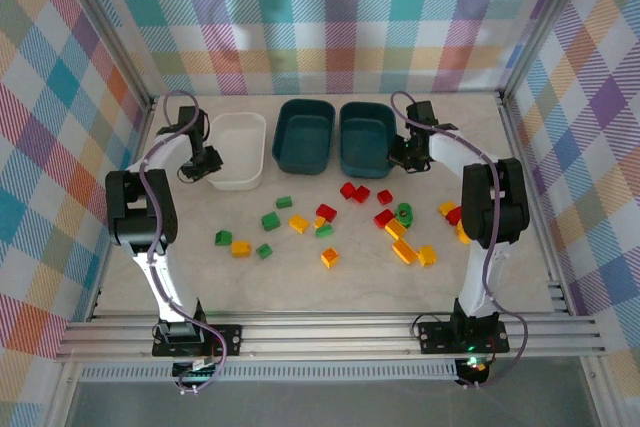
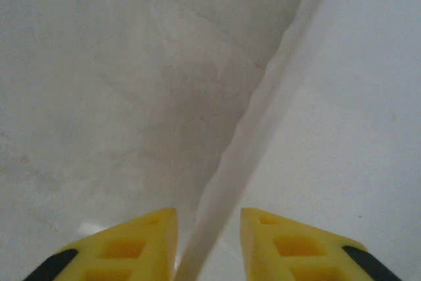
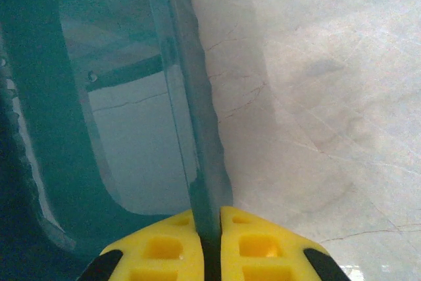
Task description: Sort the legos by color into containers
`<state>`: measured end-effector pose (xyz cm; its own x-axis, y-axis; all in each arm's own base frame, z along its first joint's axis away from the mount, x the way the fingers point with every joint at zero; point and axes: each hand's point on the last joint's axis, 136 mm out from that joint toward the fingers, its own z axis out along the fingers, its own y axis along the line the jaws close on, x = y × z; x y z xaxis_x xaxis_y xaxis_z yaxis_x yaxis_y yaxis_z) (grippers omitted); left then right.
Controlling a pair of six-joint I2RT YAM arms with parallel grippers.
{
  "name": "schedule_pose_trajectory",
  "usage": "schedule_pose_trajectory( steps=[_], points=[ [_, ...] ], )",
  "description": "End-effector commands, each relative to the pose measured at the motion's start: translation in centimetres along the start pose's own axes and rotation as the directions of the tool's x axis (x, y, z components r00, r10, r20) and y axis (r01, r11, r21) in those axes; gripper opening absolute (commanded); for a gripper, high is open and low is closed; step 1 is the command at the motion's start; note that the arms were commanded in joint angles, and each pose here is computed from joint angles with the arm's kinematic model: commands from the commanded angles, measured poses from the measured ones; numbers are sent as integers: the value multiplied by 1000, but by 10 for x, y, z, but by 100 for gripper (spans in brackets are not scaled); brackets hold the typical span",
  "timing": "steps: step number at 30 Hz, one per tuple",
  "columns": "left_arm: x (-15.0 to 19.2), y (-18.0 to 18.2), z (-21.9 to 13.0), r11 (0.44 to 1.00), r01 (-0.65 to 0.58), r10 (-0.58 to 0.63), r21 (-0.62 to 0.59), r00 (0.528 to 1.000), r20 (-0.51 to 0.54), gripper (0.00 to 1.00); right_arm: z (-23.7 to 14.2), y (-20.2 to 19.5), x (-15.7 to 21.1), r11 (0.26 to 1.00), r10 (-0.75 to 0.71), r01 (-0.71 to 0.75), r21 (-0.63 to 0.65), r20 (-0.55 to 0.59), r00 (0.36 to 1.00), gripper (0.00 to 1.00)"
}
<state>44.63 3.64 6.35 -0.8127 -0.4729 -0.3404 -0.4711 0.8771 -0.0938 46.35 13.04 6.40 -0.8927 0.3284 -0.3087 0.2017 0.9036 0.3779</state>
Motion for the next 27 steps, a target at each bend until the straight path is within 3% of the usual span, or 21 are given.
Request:
schedule_pose_trajectory(
  steps=[1, 12, 27],
  points=[
    [-24, -1, 6, 1000, -17, 16, 15, 999, 41, 24, -5, 1, 13, 1000, -18, 18, 12, -32, 999, 5],
    [-31, -44, 16, 984, -175, 175, 8, 984, 38, 0, -7, -1, -3, 998, -33, 34, 56, -3, 999, 4],
    [2, -96, 13, 919, -366, 369, 146, 929, 8, 0, -7, -12, -10, 994, -47, 46, 96, 8, 999, 5]
  ],
)
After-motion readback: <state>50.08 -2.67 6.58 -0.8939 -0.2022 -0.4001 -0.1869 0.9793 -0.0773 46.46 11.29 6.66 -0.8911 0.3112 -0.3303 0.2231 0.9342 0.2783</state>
